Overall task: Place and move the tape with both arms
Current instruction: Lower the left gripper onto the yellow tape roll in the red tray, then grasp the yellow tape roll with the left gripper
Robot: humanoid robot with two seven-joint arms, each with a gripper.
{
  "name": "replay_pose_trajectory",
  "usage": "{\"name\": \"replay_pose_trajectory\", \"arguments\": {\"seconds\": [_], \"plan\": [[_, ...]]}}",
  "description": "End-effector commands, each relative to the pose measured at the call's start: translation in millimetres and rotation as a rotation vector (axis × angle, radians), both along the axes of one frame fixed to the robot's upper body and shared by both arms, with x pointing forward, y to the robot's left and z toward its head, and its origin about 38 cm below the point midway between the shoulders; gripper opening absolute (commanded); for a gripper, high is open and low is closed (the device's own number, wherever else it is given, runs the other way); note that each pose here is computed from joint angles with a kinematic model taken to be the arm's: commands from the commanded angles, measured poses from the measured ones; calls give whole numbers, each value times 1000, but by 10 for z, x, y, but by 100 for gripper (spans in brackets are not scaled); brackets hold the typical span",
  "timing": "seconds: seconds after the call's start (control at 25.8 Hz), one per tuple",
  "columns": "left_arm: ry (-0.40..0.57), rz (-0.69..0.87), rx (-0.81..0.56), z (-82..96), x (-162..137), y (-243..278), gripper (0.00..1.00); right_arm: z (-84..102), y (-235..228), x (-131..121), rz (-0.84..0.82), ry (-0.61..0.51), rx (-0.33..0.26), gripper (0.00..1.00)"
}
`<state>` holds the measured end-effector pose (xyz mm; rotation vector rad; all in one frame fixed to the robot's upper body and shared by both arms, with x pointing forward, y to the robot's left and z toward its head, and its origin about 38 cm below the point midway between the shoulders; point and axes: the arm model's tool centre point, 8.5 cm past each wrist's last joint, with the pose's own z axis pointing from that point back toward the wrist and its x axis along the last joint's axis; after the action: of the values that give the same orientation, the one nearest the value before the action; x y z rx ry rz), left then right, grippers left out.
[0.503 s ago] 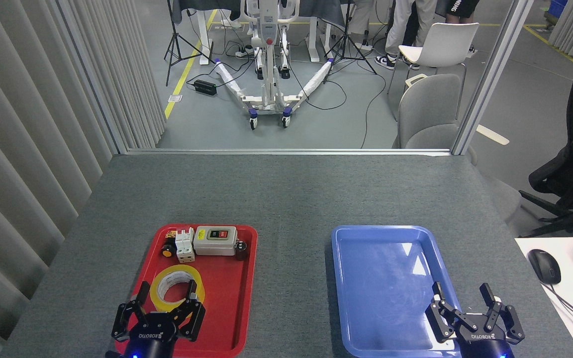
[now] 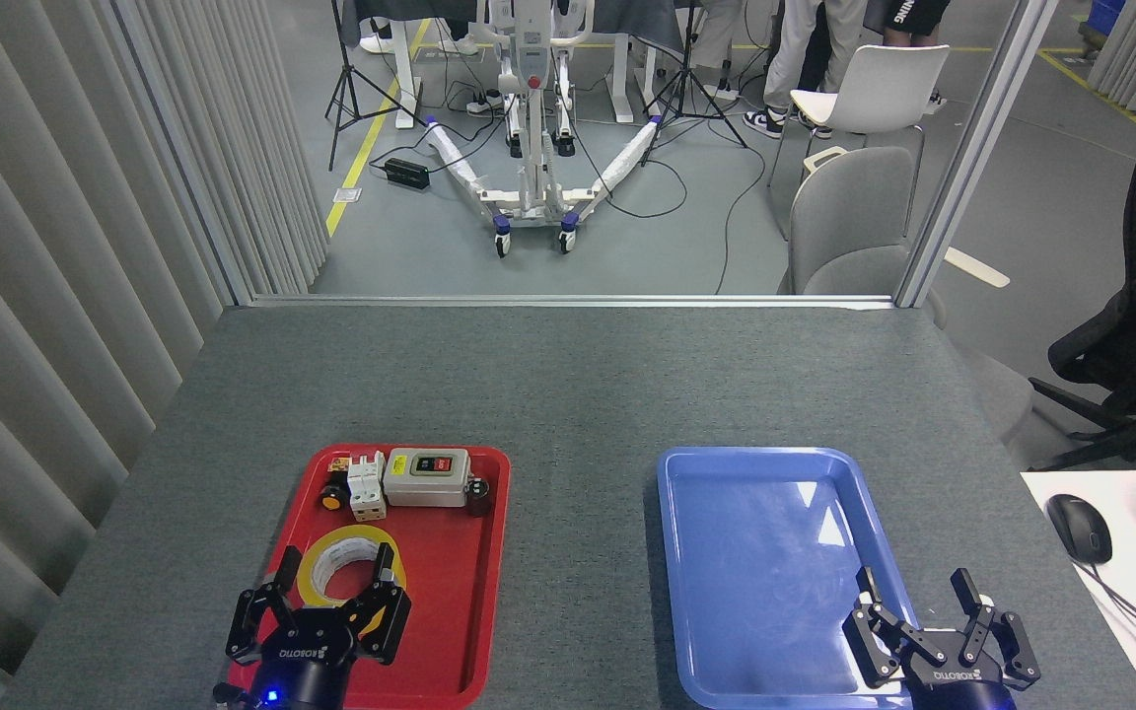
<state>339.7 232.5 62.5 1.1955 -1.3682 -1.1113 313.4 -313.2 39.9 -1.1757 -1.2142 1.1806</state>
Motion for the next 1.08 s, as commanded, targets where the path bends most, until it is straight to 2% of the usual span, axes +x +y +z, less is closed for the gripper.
{"name": "replay_pose_trajectory", "arguments": {"seconds": [0.0,0.15,0.35,0.43,0.5,0.62,0.77,1.05], "plan": [[2,1,-3,3,2,0,100,-2,-2,0,-1,2,0,100],[-10,4,-8,18,6,-2,100,-2,-2,0,-1,2,0,100],[-38,-8,-7,176,191,-33,100,2,0,4,-4,0,2,100],[-9,-15,-2,186,283,-28,100,2,0,4,-4,0,2,100],[78,-28,5,182,401,-39,100,-3,14,4,-5,0,7,100],[279,-50,24,153,484,-4,100,3,28,10,-5,-3,13,100],[490,-76,50,176,548,7,100,9,24,15,-5,-4,10,100],[721,-98,100,353,650,96,100,3,28,10,-5,-3,13,100]]}}
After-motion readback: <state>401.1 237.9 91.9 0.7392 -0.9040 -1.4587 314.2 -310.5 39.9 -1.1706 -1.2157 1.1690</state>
